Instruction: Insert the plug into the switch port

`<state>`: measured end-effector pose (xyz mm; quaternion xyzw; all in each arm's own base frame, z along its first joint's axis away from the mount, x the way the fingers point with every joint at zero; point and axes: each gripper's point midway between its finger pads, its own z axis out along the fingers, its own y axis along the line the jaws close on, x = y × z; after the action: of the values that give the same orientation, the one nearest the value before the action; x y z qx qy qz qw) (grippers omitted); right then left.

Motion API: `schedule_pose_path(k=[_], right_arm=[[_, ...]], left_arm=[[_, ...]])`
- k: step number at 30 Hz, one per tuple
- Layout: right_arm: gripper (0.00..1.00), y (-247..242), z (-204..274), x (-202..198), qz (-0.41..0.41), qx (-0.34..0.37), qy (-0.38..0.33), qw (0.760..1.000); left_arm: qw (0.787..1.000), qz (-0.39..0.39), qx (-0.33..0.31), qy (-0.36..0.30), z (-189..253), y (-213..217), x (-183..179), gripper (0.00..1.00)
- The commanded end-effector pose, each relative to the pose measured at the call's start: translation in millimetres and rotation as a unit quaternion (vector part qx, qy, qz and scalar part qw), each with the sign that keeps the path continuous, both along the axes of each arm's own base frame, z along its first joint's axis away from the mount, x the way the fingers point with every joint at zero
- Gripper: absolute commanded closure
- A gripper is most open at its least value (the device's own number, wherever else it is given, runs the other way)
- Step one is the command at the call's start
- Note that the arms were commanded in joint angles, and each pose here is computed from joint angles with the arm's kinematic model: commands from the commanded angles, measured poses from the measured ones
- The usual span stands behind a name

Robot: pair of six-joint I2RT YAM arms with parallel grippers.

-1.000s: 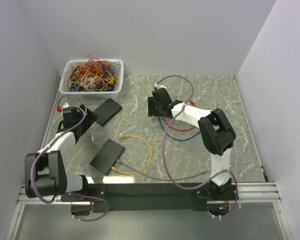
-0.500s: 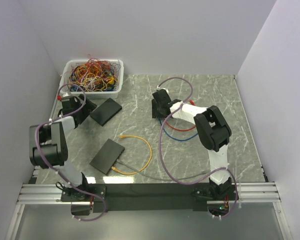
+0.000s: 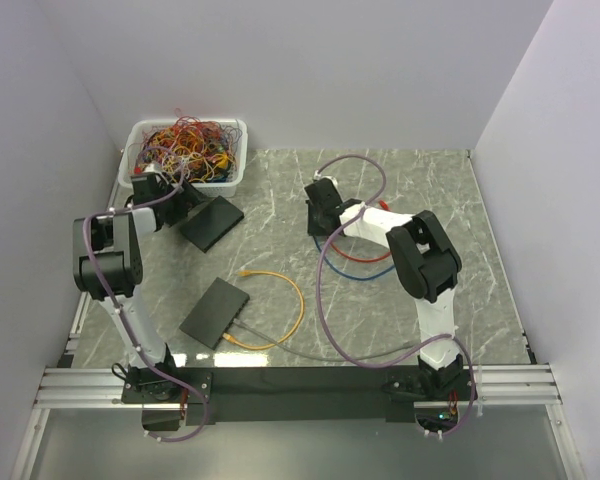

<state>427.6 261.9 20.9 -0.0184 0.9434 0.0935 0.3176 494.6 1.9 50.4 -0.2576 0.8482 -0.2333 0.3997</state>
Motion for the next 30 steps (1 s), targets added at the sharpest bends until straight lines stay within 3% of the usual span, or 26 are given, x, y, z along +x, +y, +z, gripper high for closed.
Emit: schedule_pose_path(k=[1,6,11,14,18,24,29,30], right_arm=[[0.84,11,1,-1,0.011,0.032,-0.006,0.999],[0.85,47,50,-27,0.085,0.130,-0.068,0.986],[0.87,78,87,-73,0.163,0.180,-0.111,0.964],[0.87,96,105,-108,0.218,0.229,-0.129,0.940],[0.87,112,139,-149,0.286,0.308,-0.166,0.892],[0.88,115,165,-191,0.341,0.357,-0.191,0.849],[0.89,105,164,-195,0.334,0.346,-0.202,0.853],[0.91,99,154,-184,0.308,0.321,-0.199,0.873]], left_arm=[[0.995,-0.096,-0.007,0.003,-2,-36,-1,0.06],[0.988,-0.152,-0.026,-0.027,8,-65,-6,0.06],[0.984,-0.174,-0.024,-0.016,6,-82,-6,0.06],[0.984,-0.177,-0.026,0.000,1,-89,-15,0.07],[0.981,-0.188,-0.045,-0.025,16,-107,-31,0.07],[0.977,-0.210,-0.035,-0.032,27,-143,-51,0.07],[0.975,-0.213,-0.042,-0.039,30,-162,-67,0.07],[0.976,-0.210,-0.047,-0.037,30,-164,-70,0.07]])
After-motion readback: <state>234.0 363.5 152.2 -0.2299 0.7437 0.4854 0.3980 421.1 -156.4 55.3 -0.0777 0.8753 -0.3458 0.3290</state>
